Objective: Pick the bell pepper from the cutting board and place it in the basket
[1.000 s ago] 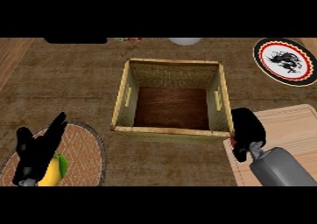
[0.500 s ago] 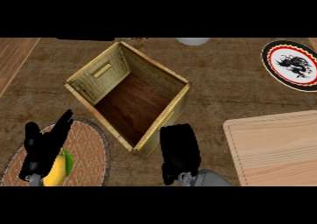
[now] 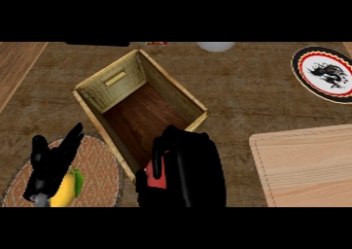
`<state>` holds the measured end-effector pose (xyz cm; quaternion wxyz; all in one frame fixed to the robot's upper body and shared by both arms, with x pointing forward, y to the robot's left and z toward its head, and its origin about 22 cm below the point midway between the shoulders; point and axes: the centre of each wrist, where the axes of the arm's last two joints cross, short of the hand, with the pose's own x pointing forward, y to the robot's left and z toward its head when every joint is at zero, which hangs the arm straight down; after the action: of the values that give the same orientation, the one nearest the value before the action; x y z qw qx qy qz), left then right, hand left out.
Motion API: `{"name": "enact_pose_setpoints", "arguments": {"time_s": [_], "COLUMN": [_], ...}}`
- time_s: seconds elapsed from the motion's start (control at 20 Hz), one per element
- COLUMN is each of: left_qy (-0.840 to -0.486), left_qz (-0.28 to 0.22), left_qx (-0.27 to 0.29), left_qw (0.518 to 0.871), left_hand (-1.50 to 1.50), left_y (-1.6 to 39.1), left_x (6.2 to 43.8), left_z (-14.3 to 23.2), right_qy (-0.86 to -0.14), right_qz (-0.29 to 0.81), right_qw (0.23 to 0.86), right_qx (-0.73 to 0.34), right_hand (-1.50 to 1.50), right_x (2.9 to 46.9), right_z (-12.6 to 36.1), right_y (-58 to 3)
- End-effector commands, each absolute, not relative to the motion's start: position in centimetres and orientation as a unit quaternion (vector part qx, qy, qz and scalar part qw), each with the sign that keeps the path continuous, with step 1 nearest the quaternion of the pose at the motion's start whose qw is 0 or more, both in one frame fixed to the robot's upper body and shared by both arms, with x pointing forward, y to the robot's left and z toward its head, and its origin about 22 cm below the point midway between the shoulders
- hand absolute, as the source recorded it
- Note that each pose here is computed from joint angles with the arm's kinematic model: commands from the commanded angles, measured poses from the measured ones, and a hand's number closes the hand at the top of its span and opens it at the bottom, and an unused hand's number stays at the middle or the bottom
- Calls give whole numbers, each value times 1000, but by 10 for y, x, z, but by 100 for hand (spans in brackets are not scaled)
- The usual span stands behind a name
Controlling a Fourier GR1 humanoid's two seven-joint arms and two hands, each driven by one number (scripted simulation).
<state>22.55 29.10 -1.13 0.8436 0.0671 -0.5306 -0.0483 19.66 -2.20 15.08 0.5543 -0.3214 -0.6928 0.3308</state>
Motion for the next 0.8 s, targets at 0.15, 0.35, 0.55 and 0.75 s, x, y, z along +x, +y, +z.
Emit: {"name": "enact_pose_setpoints", "arguments": {"time_s": [0.15,0.35,0.55,0.75], "left_qy": [-479,-480,-480,-484], "left_qz": [-38,-41,-37,-30], "left_qx": [72,62,69,63], "left_qw": [874,874,874,872], "left_hand": [0,0,0,0], "left_y": [295,291,299,286], "left_x": [212,206,205,209], "left_z": [-33,-36,-34,-36], "right_qy": [-730,-728,-730,-721], "right_qz": [177,142,100,93], "right_qw": [573,568,568,570], "right_qx": [-327,-357,-367,-382], "right_hand": [150,150,150,150], "right_x": [192,201,209,220], "right_z": [205,231,258,281], "right_y": [-17,-17,-16,-12]}}
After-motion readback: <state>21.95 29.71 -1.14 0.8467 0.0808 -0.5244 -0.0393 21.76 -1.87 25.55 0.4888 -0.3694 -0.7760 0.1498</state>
